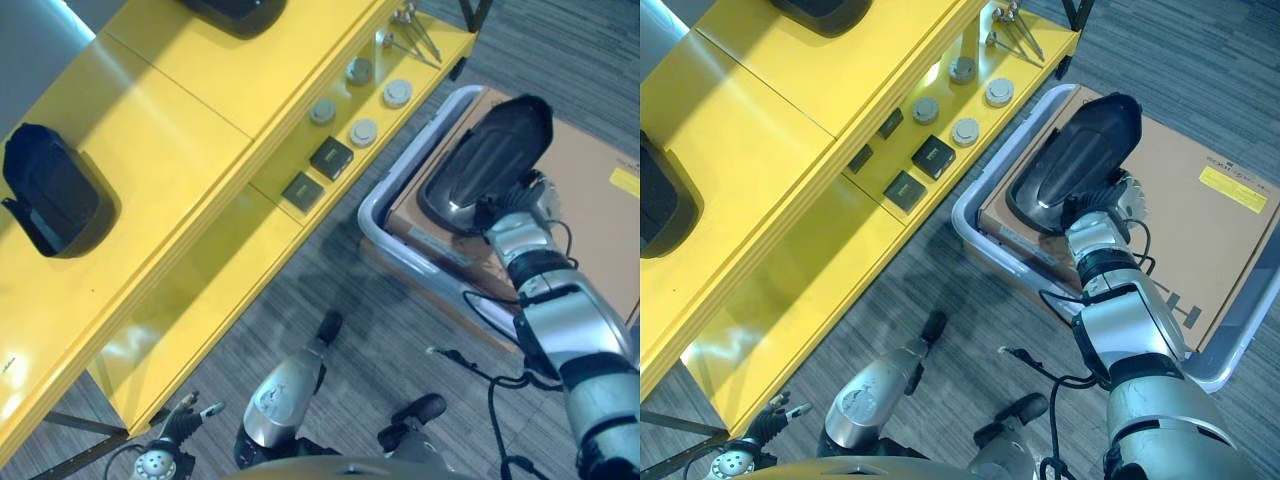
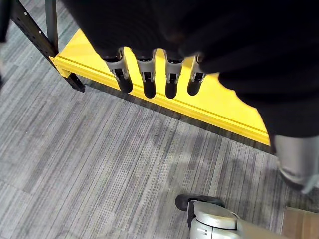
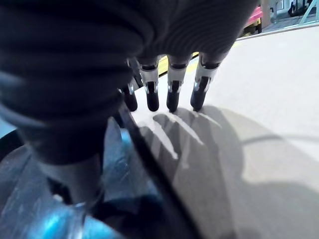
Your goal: Move parts from the plastic box to the shelf.
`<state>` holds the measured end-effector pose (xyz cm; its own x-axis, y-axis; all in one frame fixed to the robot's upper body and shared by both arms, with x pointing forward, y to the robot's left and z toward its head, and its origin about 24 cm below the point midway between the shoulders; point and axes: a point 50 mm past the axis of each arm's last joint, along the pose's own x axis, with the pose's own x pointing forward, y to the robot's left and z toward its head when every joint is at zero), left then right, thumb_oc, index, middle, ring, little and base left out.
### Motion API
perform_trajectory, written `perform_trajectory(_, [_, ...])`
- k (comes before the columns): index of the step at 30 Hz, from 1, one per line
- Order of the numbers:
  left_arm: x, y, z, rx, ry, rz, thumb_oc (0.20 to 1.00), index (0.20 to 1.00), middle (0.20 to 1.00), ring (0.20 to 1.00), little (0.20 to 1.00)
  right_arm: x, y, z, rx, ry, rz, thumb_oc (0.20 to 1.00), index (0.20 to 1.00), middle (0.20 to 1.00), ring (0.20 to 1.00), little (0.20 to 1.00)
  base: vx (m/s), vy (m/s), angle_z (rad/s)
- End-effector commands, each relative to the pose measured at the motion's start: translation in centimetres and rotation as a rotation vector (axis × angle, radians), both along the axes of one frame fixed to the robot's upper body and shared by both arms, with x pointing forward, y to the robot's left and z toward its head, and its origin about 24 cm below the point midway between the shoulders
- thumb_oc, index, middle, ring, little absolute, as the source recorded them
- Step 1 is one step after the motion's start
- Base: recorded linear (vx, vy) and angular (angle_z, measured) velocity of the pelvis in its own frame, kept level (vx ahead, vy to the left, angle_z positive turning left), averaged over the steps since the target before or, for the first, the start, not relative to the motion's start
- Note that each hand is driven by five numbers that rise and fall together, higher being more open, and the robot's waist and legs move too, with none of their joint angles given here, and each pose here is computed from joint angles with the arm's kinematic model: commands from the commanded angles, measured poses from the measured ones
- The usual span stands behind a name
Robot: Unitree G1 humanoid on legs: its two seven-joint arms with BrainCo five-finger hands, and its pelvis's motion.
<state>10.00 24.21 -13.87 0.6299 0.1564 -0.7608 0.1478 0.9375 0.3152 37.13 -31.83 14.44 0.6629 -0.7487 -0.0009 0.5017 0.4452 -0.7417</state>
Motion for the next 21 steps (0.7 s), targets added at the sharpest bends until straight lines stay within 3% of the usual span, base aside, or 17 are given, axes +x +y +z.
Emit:
perform_trajectory(1, [-0.8,1.1,0.1,0.044,0.041,-0.048,1.000,1.000,1.000,1.000,1.000,-1.3,-1.7,-1.7,0.056,0.098,-0.046,0.200,0.200,0.200,0.200,0.200,0.00,0.000,0.00])
perform_trajectory(12, [-0.3,1.1,0.6,0.034,-0.026,-0.042,1.000,1.000,1.000,1.000,1.000,-1.0,-1.8,-0.5,0.076,-0.016,-0.023,0.200,0.200,0.200,0.200,0.200,0.00,-0.011,0.00])
perform_trajectory(17, [1.6,1.1,2.0,0.000,-0.150,-0.042,1.000,1.000,1.000,1.000,1.000,-0.8,-1.5,0.3,0.126,-0.144,0.026,0.200,0.200,0.200,0.200,0.200,0.01,-0.072,-0.02])
perform_trajectory(18, [2.2,1.1,2.4,-0.012,-0.179,-0.041,0.959,0.959,0.959,0.959,0.959,-0.8,-1.4,0.3,0.131,-0.161,0.037,0.200,0.200,0.200,0.200,0.200,0.01,-0.093,-0.03])
perform_trajectory(19, [2.9,1.1,2.9,-0.032,-0.209,-0.040,1.000,1.000,1.000,1.000,1.000,-0.8,-1.3,0.3,0.139,-0.182,0.050,0.200,0.200,0.200,0.200,0.200,0.03,-0.098,-0.04])
perform_trajectory(21, [4.0,1.0,3.7,-0.072,-0.257,-0.036,1.000,1.000,1.000,1.000,1.000,-0.9,-1.0,0.4,0.156,-0.221,0.070,0.200,0.200,0.200,0.200,0.200,0.04,-0.104,-0.11])
